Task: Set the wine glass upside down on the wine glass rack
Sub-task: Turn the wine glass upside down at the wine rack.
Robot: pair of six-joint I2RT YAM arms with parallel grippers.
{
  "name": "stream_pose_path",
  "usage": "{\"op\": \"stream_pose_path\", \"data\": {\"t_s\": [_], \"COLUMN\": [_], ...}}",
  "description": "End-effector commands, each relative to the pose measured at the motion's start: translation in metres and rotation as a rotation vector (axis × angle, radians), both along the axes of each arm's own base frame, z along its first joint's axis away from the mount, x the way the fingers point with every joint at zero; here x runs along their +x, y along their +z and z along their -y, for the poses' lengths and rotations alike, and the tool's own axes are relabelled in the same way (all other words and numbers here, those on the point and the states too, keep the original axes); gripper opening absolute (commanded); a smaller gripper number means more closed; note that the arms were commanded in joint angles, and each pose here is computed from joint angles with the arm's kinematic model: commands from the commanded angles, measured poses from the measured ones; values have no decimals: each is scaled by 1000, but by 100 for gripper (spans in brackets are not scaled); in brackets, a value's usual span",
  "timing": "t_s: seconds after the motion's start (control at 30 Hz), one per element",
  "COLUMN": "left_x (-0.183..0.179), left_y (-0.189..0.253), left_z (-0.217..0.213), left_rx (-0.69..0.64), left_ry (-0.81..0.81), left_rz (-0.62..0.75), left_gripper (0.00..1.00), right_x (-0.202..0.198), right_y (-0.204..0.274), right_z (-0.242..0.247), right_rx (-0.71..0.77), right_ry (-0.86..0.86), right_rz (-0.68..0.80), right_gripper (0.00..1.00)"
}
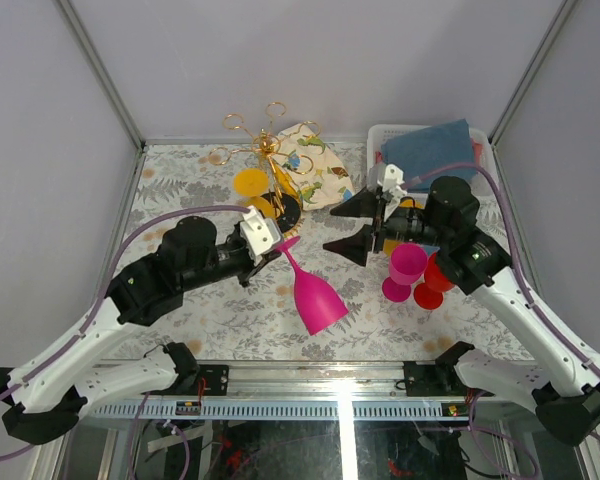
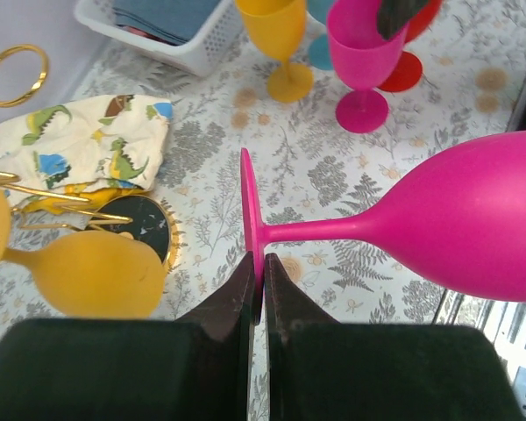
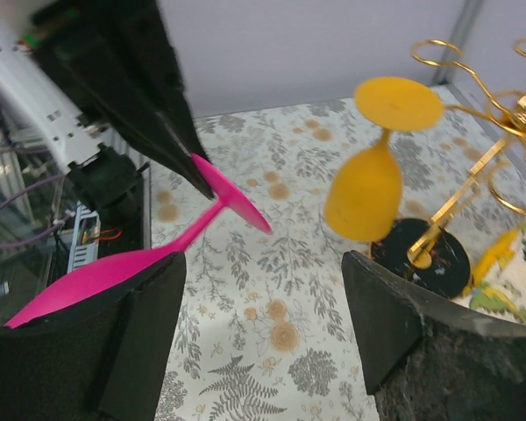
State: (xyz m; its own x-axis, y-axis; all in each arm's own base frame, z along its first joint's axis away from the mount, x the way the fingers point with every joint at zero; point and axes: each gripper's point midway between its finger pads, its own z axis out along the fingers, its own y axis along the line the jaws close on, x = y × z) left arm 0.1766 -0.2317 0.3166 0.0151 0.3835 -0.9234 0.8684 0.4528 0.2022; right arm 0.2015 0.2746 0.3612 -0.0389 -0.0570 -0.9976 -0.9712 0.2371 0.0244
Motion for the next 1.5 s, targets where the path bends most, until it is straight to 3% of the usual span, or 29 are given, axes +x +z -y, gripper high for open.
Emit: {"op": "stream_pose_path", "data": {"t_s": [0.0,0.27,0.73,1.3,1.47], "left_x": [-13,-19,-18,-14,-14], "left_y": [8,6,-1,-6,-6], "left_z": [9,11,19,18,17], "left_rx": [4,12,41,52,50], "left_ry": [-108,-152,-182,-171,-167], "left_rz": [15,8,-12,-7,-4], "left_gripper": [0,0,0,0,0], "right_x": [-26,-33,-35,-41,-41], "right_y": [17,3,-27,-31,-30], "right_z": [-24,-45,-66,-70,-70], "right_rx": [22,-27,-104,-119,-116], "right_ry": [163,265,375,438,441], "right_rz": [172,259,188,163,165], "right_gripper": [79,78,69,54,45]}}
